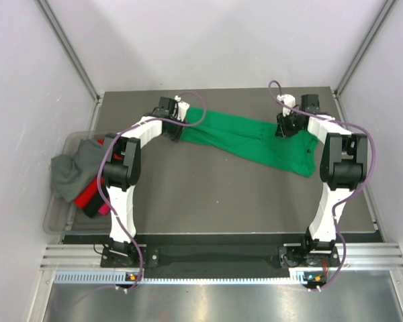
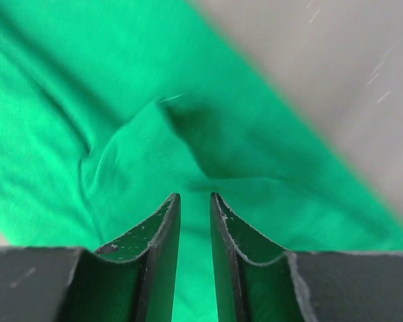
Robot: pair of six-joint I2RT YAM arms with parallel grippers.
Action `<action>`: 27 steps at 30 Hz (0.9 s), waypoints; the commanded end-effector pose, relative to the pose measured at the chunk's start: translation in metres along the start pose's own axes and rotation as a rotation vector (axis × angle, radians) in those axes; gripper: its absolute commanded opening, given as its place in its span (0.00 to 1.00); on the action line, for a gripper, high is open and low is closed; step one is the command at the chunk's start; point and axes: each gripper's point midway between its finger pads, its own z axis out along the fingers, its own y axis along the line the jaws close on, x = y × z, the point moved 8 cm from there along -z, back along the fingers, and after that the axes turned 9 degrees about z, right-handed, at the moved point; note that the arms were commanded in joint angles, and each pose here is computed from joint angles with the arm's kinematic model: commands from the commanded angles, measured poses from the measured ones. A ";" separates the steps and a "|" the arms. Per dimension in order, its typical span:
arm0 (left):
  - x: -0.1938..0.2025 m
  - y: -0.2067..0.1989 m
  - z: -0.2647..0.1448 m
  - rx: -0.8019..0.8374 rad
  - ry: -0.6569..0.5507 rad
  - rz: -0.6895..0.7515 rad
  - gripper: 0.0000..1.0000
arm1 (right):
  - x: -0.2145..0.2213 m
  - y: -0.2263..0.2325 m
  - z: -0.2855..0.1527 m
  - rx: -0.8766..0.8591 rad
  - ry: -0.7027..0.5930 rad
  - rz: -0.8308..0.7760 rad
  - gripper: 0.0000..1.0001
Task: Fold and stack the t-shirts
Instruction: Fold the tshirt
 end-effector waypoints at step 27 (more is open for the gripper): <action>-0.080 0.025 -0.005 0.018 -0.139 -0.027 0.42 | -0.044 0.053 -0.104 0.017 -0.284 -0.114 0.31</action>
